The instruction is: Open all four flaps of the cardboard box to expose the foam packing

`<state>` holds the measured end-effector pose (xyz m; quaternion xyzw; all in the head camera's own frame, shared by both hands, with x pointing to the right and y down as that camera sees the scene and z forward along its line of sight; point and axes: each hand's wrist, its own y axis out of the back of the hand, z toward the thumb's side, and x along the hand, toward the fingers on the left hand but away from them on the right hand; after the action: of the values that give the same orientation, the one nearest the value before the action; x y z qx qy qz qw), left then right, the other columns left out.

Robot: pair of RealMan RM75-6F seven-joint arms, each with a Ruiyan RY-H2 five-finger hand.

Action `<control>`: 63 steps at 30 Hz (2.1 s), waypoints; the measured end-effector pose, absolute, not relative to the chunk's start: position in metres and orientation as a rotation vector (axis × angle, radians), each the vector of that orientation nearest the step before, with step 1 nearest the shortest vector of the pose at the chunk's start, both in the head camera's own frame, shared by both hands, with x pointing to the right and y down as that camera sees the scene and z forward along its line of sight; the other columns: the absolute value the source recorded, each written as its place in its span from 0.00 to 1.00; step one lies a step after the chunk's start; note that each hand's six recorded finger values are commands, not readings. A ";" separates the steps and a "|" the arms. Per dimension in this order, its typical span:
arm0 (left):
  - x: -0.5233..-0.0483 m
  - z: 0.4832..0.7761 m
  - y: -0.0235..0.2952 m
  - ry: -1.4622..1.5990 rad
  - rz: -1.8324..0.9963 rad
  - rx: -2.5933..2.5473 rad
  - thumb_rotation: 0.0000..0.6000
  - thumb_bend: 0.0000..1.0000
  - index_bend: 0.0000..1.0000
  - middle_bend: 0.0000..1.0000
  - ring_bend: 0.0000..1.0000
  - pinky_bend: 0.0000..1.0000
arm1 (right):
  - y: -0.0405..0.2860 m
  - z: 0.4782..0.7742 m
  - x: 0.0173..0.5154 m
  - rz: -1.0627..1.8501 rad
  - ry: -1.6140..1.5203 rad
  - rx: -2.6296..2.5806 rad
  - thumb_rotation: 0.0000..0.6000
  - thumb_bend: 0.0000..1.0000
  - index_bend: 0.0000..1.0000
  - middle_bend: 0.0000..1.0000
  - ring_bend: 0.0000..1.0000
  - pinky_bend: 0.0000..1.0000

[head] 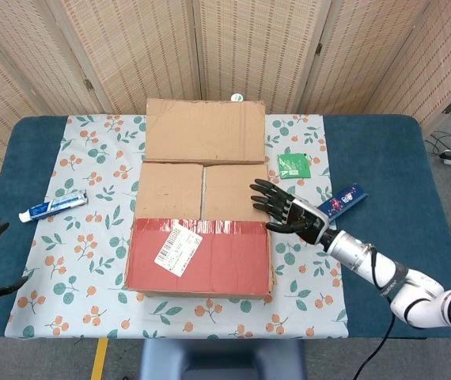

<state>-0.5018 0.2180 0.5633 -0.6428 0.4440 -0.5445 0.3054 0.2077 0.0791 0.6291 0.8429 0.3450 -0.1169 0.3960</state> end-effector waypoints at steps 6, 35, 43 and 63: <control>-0.502 0.563 0.218 1.175 -1.441 -1.699 1.00 0.21 0.00 0.00 0.00 0.00 | 0.082 0.629 0.204 -0.250 0.874 2.103 1.00 0.25 0.00 0.00 0.02 0.00; -0.494 0.564 0.218 1.140 -1.428 -1.698 1.00 0.21 0.00 0.00 0.00 0.00 | 0.113 0.633 0.201 -0.093 0.829 1.976 1.00 0.25 0.00 0.00 0.06 0.03; -0.488 0.566 0.217 1.116 -1.425 -1.698 1.00 0.21 0.00 0.00 0.00 0.00 | 0.120 0.625 0.202 -0.064 0.795 1.979 1.00 0.25 0.00 0.00 0.05 0.05; -0.480 0.565 0.217 1.092 -1.404 -1.683 1.00 0.21 0.00 0.00 0.00 0.00 | 0.144 0.570 0.191 0.003 0.679 2.108 1.00 0.25 0.00 0.00 0.01 0.02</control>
<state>-0.4799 0.2165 0.5651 -0.6465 0.4193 -0.5393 0.3396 0.1909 0.1437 0.5696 0.8513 0.2745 0.0012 0.4471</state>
